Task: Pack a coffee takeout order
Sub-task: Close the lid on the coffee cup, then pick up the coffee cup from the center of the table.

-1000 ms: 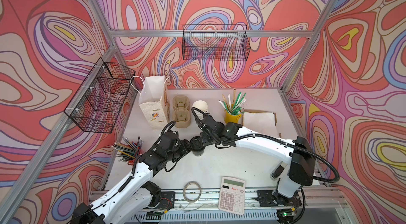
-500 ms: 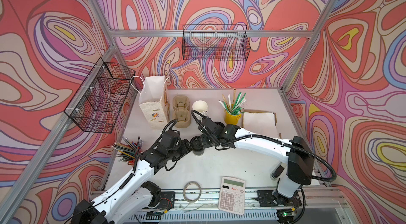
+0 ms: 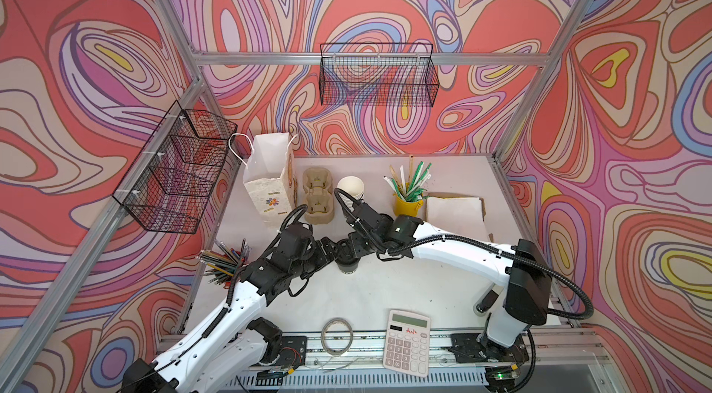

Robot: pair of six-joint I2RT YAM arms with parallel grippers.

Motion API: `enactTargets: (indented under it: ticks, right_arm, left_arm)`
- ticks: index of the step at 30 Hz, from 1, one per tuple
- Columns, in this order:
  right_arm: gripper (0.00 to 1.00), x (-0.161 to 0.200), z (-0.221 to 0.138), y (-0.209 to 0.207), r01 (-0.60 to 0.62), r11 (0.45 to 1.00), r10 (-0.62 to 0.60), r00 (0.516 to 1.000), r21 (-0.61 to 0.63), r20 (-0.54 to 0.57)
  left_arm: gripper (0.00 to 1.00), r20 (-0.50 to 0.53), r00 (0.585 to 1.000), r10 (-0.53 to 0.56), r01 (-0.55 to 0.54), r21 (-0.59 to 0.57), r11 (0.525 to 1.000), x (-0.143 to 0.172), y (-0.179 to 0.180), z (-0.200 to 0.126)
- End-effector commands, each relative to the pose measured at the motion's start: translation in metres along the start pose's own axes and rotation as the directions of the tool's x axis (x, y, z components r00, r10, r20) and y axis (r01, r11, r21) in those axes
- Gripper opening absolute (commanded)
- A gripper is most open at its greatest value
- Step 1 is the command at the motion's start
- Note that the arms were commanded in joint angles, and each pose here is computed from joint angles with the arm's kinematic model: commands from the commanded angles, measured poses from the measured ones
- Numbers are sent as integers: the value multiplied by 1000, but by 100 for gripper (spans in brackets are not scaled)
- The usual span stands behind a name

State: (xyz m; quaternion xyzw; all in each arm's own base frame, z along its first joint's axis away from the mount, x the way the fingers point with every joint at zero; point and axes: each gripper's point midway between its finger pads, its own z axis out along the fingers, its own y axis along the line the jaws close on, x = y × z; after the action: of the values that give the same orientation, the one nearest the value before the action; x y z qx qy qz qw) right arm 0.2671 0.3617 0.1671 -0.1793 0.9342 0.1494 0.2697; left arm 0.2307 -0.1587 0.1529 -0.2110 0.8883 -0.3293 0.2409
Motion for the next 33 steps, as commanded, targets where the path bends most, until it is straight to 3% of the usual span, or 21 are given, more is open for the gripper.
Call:
enactTargets:
  ticks: [1, 7, 11, 16, 23, 29, 33]
  right_arm:
    - [98, -29, -32, -1, 31, 999, -33, 993, 14, 113]
    - [98, -28, -35, 24, 136, 984, -125, 987, -116, 99]
    - [98, -29, -30, 27, 116, 985, -103, 989, -128, 104]
    - [98, -14, -12, 32, 91, 987, -88, 996, -131, 25]
    - [94, 0, -4, 42, 111, 985, -114, 993, -131, -15]
    - [89, 18, 20, 31, 146, 989, -148, 985, -24, -87]
    - [85, 22, 24, 30, 154, 988, -155, 983, -15, -97]
  left_arm:
    - [97, 55, 998, -4, 4, 6, 1000, -12, -3, -11]
    - [100, 104, 991, -89, 86, 27, 996, -25, 0, -22]
    - [100, 82, 978, -194, 189, 64, 980, -31, 8, -25]
    - [100, 34, 940, -339, 332, 135, 934, -38, 25, -21]
    - [100, -2, 939, -344, 342, 118, 932, -33, 40, -13]
    - [100, -32, 943, -331, 332, 127, 935, -31, 37, -9]
    - [100, -29, 946, -324, 325, 119, 938, -30, 39, -8]
